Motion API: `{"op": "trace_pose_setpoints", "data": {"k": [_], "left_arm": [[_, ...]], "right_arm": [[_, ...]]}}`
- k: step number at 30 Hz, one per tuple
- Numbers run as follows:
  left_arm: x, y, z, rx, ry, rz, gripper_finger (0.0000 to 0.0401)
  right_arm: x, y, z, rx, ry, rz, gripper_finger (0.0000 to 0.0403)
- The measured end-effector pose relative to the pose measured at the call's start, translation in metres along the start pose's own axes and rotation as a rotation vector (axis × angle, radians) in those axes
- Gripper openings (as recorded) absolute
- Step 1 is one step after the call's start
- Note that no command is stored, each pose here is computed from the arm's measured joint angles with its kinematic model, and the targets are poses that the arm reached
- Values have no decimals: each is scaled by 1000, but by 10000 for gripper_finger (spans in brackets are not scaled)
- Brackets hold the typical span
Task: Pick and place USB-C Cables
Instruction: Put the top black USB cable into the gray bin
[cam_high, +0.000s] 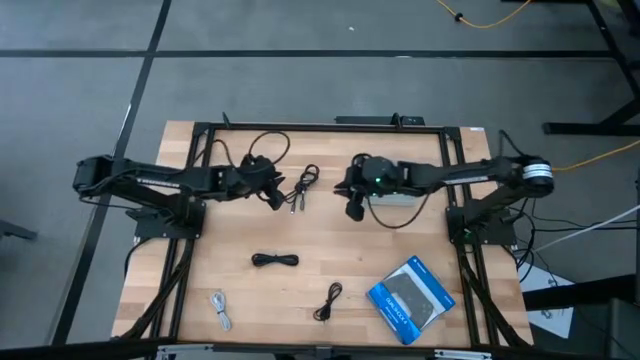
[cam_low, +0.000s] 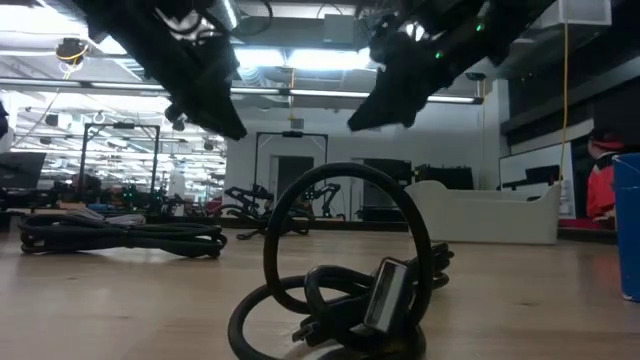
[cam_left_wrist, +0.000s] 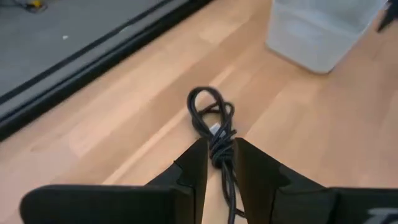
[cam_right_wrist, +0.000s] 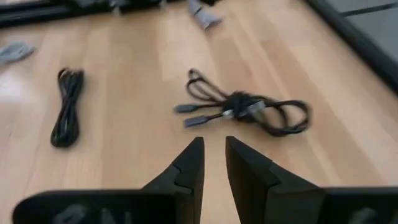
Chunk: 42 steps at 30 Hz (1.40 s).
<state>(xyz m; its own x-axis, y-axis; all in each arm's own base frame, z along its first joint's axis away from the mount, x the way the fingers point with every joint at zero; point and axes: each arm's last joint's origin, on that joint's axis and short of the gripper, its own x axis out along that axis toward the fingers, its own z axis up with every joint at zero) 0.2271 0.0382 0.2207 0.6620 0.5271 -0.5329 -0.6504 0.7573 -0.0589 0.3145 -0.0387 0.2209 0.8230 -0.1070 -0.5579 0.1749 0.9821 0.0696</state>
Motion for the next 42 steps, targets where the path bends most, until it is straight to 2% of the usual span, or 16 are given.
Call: {"op": "trace_pose_setpoints", "data": {"k": [4, 9, 15, 19, 23, 26, 33, 38, 42], "left_arm": [[10, 3, -3, 0, 35, 18, 73], [13, 6, -3, -27, 52, 19, 73], [10, 9, -6, -10, 86, 46, 73], [9, 13, -13, -1, 149, 87, 73], [7, 19, -23, -25, 236, 159, 73], [4, 23, -29, -19, 285, 215, 73], [3, 24, -31, -17, 305, 238, 73], [3, 24, -31, -17, 304, 239, 73], [3, 24, -31, -17, 301, 242, 73]], "right_arm": [[22, 2, -1, -111, -68, 86, 70], [46, 7, 20, -225, -85, 164, 84], [75, 8, 51, -354, 76, 160, 133], [98, 4, 55, -396, 196, 77, 154], [120, -10, 44, -408, 289, -23, 158], [132, -24, 34, -395, 332, -47, 158], [136, -60, 29, -314, 362, -104, 158], [133, -71, 26, -270, 384, -18, 158], [133, -71, 25, -264, 385, 0, 158]]}}
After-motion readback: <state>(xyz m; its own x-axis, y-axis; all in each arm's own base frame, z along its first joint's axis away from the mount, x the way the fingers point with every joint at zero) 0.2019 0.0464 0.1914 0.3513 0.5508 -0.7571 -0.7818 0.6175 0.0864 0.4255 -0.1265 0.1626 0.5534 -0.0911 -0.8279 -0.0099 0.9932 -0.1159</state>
